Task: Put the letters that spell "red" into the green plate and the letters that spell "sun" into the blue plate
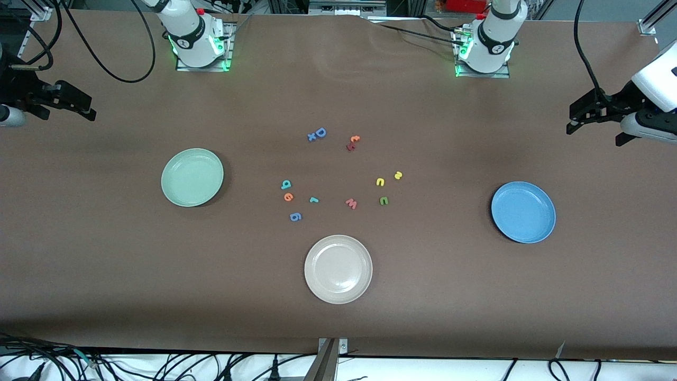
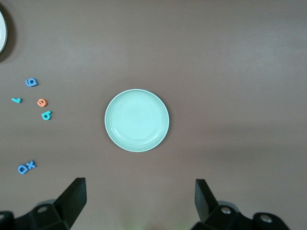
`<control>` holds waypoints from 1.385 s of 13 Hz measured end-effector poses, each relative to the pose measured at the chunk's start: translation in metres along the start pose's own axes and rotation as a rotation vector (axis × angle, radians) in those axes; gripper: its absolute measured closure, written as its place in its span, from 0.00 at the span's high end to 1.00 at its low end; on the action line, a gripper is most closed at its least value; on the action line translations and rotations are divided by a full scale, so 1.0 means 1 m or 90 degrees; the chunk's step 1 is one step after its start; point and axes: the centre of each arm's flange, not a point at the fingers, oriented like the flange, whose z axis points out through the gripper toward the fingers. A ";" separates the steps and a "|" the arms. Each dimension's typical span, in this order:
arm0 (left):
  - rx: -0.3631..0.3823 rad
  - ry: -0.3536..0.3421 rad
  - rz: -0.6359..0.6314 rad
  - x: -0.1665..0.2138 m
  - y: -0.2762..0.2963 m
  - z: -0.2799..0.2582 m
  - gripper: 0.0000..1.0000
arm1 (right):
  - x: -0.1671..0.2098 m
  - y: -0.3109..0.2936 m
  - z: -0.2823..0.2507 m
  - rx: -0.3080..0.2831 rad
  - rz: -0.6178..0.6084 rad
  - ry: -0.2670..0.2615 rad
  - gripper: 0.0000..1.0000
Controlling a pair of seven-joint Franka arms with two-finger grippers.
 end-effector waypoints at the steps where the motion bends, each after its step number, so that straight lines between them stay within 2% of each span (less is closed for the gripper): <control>1: 0.000 0.000 0.000 0.000 0.000 0.000 1.00 | 0.000 0.000 0.000 0.000 0.000 0.000 1.00; 8: 0.000 0.000 0.000 0.000 0.000 0.000 1.00 | -0.001 -0.002 0.003 0.000 0.001 -0.013 1.00; 12: 0.000 0.000 0.000 0.000 0.000 0.000 1.00 | 0.016 -0.016 0.020 -0.001 -0.013 -0.004 1.00; 18: 0.000 0.000 0.001 0.000 0.001 0.000 1.00 | 0.034 -0.098 0.083 -0.012 -0.098 -0.072 1.00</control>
